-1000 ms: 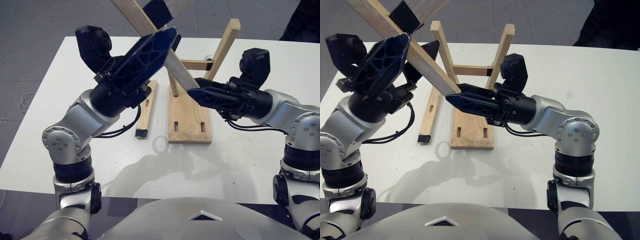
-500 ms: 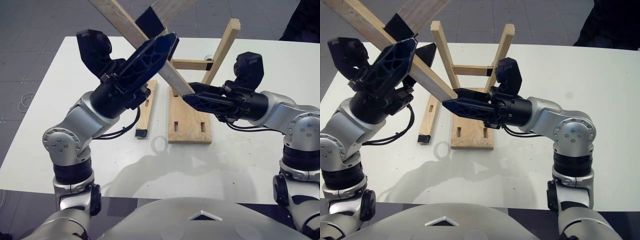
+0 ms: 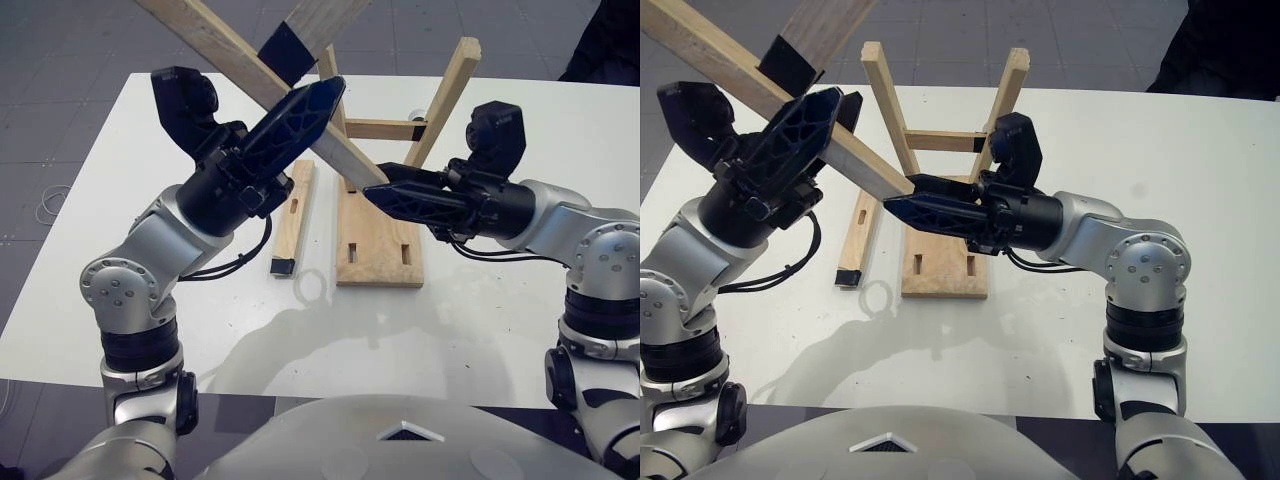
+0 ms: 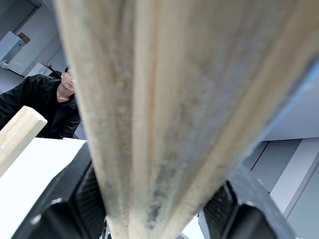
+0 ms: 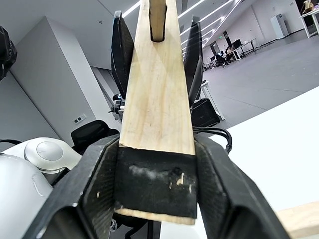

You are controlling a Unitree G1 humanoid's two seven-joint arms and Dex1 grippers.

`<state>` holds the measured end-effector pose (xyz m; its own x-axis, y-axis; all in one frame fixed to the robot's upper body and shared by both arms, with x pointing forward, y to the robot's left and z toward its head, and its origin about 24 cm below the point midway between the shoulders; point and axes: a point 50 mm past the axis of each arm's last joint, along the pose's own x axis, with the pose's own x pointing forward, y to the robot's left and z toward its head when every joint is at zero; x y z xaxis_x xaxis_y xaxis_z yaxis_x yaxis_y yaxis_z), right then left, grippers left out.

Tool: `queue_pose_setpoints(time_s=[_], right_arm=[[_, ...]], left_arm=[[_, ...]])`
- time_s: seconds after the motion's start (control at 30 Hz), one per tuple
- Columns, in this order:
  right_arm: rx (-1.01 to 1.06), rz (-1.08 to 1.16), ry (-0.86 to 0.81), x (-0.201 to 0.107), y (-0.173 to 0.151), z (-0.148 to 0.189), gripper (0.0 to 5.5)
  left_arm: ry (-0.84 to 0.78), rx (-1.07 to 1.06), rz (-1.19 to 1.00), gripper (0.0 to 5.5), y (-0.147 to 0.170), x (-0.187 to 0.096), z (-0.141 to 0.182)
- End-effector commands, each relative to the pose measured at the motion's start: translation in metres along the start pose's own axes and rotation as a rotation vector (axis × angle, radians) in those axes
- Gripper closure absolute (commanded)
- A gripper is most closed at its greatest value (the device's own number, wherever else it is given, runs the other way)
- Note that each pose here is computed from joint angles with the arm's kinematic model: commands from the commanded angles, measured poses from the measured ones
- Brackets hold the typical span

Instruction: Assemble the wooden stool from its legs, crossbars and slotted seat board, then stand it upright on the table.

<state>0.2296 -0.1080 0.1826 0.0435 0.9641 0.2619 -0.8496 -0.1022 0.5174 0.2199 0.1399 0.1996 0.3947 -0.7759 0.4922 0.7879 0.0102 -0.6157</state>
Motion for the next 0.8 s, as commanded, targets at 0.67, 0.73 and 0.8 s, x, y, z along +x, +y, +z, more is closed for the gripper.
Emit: queue_pose_setpoints(time_s=[0.67,0.73,0.8], right_arm=[[-0.031,-0.062,-0.051,0.0,-0.0022,0.0022,3.46],[-0.031,-0.064,-0.044,-0.0001,-0.0025,0.0015,3.46],[-0.03,-0.065,-0.042,0.0,-0.0027,0.0012,3.46]], left_arm=[[0.001,-0.004,0.028,1.1,0.0004,-0.0007,-0.0011],[-0.018,-0.001,0.031,1.04,0.0022,-0.0001,0.0006],[-0.03,0.004,0.032,1.04,0.0032,0.0013,0.002]])
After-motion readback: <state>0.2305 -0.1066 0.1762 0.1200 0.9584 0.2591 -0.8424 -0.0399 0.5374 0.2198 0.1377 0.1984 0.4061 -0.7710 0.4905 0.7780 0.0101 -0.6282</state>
